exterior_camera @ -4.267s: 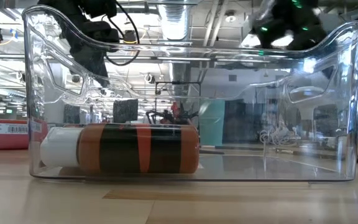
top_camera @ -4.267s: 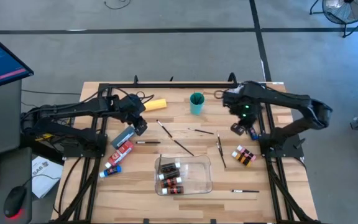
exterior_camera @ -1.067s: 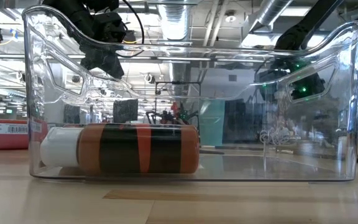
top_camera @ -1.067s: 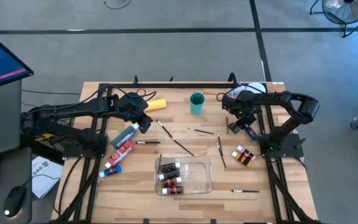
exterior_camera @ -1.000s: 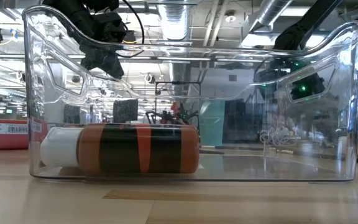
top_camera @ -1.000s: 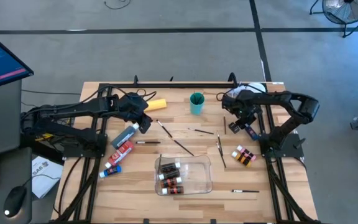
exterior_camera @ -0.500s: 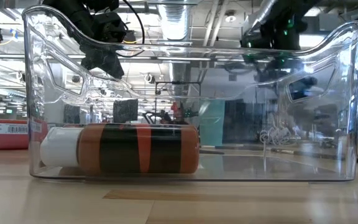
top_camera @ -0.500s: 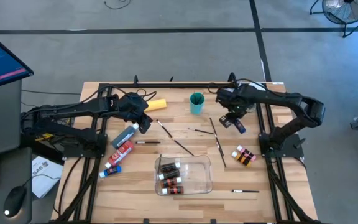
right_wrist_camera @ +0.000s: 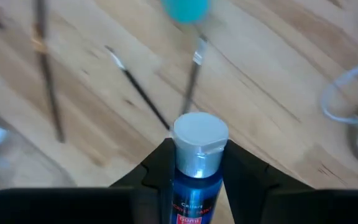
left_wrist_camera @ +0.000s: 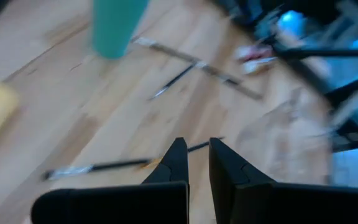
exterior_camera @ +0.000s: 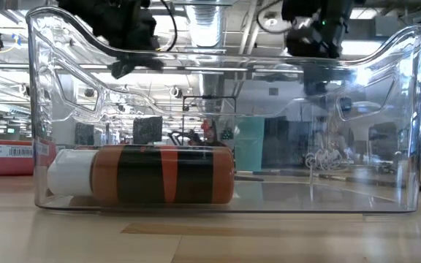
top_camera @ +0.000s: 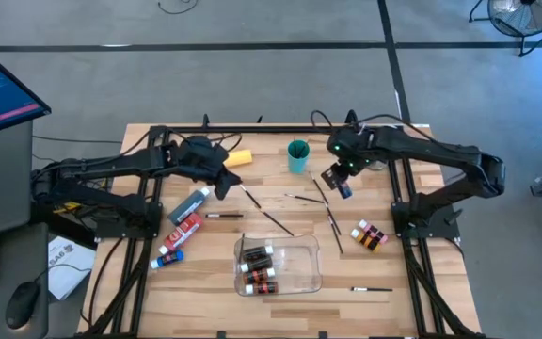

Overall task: Pick & Place Paint Supplies
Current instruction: Put the blue paint bottle into the transparent bin

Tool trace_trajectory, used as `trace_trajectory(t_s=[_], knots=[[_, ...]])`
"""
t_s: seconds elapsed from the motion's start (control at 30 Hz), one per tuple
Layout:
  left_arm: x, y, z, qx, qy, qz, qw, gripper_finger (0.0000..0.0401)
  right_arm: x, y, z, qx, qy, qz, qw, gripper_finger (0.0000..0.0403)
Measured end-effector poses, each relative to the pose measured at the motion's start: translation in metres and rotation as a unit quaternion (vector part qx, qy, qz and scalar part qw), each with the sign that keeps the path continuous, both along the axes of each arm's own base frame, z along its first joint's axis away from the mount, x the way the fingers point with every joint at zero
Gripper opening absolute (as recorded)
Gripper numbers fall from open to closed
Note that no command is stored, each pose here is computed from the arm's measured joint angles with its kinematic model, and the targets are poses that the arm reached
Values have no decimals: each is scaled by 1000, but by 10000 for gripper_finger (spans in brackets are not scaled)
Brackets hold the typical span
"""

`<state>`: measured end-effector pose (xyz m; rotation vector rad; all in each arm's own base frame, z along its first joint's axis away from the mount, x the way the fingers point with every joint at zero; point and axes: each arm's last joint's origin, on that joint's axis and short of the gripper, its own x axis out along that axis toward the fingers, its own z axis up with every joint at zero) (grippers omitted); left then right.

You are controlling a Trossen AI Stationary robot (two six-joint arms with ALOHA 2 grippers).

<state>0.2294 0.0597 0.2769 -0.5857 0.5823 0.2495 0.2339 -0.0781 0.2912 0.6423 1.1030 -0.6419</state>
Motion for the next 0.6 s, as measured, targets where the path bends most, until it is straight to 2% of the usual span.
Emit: trace_trajectory(t_s=[0.2,0.37,0.47,0.6], knots=[[8,-1,14,-24,-90,-38,995,2,9,15,20,-2,-91,8,996,102],[13,-3,22,-32,-148,-68,986,2,17,27,39,-10,-173,22,985,102],[15,-6,18,-60,-225,-100,967,2,22,34,51,-16,-224,34,974,102],[14,-13,3,-117,-320,-96,935,2,27,43,67,-23,-283,52,958,102]])
